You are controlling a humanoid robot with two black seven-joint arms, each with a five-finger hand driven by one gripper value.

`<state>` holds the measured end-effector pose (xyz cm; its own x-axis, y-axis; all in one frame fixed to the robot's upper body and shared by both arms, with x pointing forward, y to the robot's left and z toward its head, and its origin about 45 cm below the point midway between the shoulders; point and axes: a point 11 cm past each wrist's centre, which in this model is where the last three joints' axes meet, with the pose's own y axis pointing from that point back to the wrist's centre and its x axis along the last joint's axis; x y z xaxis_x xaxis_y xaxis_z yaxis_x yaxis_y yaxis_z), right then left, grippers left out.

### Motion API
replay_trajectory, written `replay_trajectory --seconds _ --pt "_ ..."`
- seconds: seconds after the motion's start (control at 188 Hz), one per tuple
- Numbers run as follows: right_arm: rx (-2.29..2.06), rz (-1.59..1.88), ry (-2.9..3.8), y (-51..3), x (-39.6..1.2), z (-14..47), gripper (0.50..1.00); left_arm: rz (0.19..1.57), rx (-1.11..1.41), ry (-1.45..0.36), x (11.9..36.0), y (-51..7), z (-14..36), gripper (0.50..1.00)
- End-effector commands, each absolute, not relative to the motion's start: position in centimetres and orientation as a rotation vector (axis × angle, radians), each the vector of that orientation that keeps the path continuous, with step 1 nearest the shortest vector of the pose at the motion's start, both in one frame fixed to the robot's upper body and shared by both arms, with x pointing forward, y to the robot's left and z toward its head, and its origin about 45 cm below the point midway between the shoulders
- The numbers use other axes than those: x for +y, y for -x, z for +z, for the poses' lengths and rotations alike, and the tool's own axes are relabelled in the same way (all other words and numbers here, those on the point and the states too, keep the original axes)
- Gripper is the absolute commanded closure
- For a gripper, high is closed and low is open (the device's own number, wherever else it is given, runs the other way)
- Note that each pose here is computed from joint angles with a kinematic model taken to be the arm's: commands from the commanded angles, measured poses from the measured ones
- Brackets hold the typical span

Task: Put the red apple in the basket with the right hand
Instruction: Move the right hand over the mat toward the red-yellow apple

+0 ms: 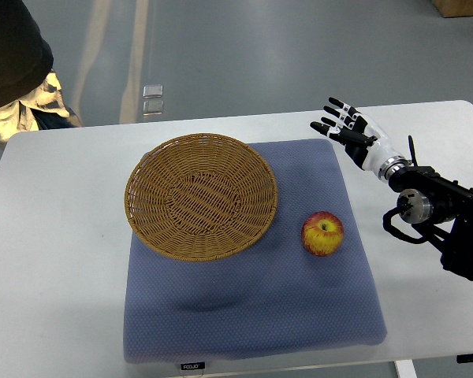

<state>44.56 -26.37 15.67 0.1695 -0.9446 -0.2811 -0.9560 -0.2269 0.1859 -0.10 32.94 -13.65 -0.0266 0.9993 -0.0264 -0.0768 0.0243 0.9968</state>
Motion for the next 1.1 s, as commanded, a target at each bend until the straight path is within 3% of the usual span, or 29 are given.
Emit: replay_trajectory --seconds 0.0,0.489,1.021,1.096 --pt "1.931 0.514 2.395 -44.5 -26.3 15.6 0.576 1.247 1.187 -1.121 32.9 0.2 -13.6 0.5" --pt "1.783 0.393 2.613 -44.0 -24.8 15.8 0.579 1.247 1.185 -1.12 32.9 0.1 -13.6 0.5" --pt "1.319 -0.213 3.23 -43.1 -27.7 21.6 0.579 1.249 1.184 -1.122 33.0 0.1 -13.6 0.5" --pt "1.197 -0.434 3.339 -42.8 -27.4 23.4 0.579 1.249 1.184 -1.122 33.0 0.1 -13.6 0.5"
